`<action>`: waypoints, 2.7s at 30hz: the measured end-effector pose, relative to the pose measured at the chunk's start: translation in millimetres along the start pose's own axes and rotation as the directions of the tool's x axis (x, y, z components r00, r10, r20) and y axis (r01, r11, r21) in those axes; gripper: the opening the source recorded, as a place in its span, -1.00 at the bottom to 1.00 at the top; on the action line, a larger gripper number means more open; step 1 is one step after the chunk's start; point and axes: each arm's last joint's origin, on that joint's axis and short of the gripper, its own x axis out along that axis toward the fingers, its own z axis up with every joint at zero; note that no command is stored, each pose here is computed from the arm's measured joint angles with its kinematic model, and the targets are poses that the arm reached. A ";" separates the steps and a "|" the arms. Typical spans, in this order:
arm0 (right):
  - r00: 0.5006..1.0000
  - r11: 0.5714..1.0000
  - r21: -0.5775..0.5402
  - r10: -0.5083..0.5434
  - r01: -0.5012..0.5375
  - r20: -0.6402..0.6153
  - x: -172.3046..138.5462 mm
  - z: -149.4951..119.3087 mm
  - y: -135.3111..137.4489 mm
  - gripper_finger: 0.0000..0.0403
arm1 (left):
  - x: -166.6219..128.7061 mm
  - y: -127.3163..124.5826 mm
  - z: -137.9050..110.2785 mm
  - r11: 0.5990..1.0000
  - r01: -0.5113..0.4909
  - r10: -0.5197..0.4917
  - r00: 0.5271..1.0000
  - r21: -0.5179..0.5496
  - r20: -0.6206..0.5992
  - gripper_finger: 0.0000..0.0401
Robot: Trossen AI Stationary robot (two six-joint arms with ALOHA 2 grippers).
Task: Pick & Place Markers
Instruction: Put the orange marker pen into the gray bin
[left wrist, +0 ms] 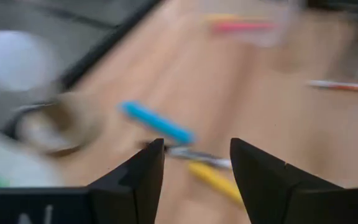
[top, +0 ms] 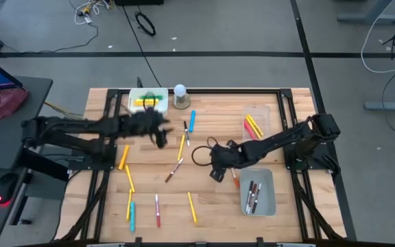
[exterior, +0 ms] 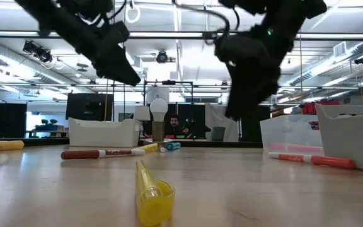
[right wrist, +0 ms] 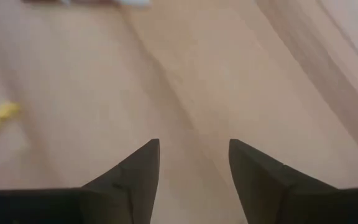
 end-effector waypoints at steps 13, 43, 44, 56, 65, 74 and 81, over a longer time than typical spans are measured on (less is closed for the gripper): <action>0.972 0.941 0.307 -0.075 0.143 -0.222 16.1 -29.4 -26.8 -0.03 | -12.4 -77.1 -46.5 0.960 0.267 -0.280 0.941 0.089 0.192 -0.07; 0.997 0.955 0.295 -0.015 -0.008 0.073 31.4 -25.7 -23.5 -0.95 | -12.5 -80.8 -49.1 0.970 0.213 -0.233 0.951 0.117 0.201 -0.07; 0.993 0.960 0.276 0.019 -0.050 0.117 28.5 -21.0 -20.6 -0.93 | -12.4 -80.8 -49.1 0.970 0.214 -0.233 0.951 0.115 0.201 -0.07; 0.877 0.936 0.097 0.278 -0.339 0.391 -103.8 -33.1 -0.1 -0.95 | -12.5 -80.8 -49.1 0.970 0.214 -0.234 0.951 0.115 0.201 -0.07; 0.989 0.903 0.408 0.100 -0.136 0.109 -140.4 -111.6 -21.4 -0.95 | -12.5 -80.8 -49.1 0.970 0.215 -0.234 0.951 0.110 0.201 -0.07; 0.978 0.733 0.654 -0.075 0.185 -0.193 -110.6 -146.9 -6.4 -0.95 | -12.3 -80.6 -49.0 0.971 0.214 -0.233 0.952 0.109 0.201 -0.07; 0.898 0.632 0.649 -0.196 0.424 -0.395 -88.2 -162.7 -0.8 -0.87 | -12.3 -80.6 -48.9 0.971 0.214 -0.232 0.952 0.109 0.201 -0.07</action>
